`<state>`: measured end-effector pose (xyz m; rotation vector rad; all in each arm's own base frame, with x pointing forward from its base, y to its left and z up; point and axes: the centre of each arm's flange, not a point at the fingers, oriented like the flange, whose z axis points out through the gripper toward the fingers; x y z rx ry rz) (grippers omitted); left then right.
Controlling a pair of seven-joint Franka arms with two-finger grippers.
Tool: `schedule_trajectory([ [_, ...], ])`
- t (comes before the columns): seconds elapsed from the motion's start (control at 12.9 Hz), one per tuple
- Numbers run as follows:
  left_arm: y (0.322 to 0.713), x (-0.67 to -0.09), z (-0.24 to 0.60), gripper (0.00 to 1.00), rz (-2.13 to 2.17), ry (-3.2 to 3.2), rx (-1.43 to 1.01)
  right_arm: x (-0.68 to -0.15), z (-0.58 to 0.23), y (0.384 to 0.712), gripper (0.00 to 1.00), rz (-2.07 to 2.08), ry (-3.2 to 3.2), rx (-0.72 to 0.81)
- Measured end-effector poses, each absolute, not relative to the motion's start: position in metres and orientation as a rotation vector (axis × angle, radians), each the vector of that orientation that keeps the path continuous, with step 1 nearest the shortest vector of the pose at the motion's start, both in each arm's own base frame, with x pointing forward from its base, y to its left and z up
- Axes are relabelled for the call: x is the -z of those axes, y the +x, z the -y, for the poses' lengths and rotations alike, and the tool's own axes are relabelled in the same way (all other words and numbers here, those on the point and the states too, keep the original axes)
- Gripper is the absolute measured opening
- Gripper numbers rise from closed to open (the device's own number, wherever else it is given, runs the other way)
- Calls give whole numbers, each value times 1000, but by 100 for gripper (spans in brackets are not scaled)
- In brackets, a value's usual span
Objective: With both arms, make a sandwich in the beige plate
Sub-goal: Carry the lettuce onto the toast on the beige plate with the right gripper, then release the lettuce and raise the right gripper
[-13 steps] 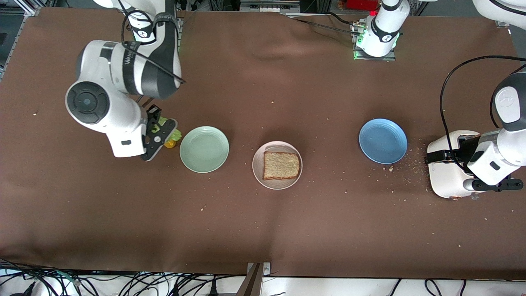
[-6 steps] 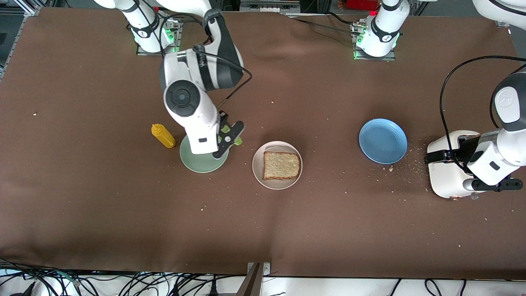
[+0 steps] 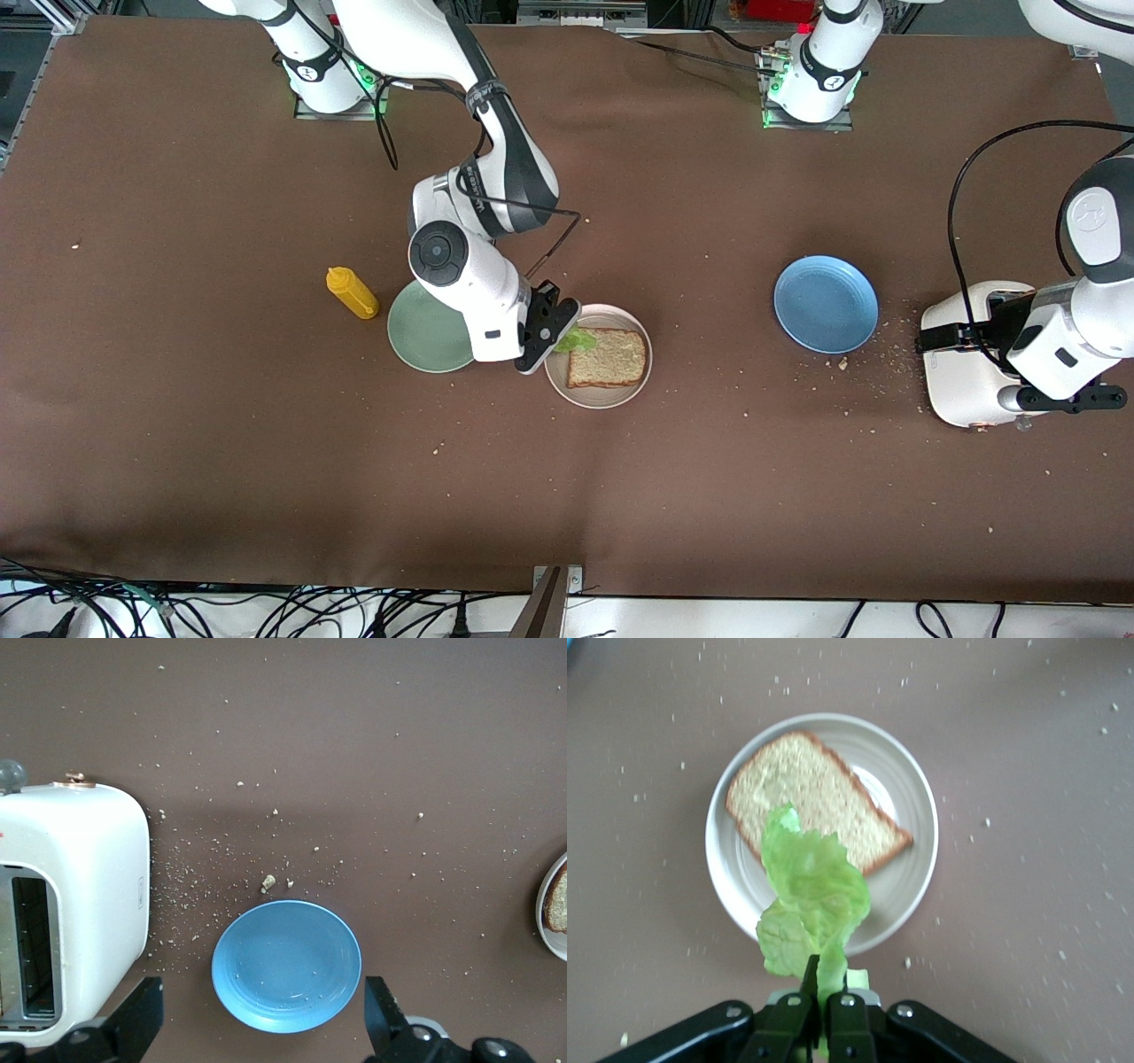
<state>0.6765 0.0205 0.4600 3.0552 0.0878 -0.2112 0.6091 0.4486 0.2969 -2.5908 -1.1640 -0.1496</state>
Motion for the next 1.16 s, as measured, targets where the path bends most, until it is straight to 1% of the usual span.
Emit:
schedule_trajectory([
  [0.31,677,-460,-21,100,-88,3055,211,-268,-472,605,4,1111,-2563,261],
  [0.54,677,-460,-21,100,-88,3055,211,-257,-491,593,4,1106,-2546,304],
  [0.7,677,-460,-21,100,-88,3055,211,-252,-494,592,4,1090,-2553,320],
  [0.78,677,-460,-21,100,-88,3055,211,-252,-494,592,11,1068,-2561,317],
  [0.93,677,-460,-21,100,-88,3055,211,-253,-495,592,31,1039,-2568,306],
  [1.16,677,-460,-21,100,-88,3055,211,-265,-488,595,63,1033,-2570,223],
])
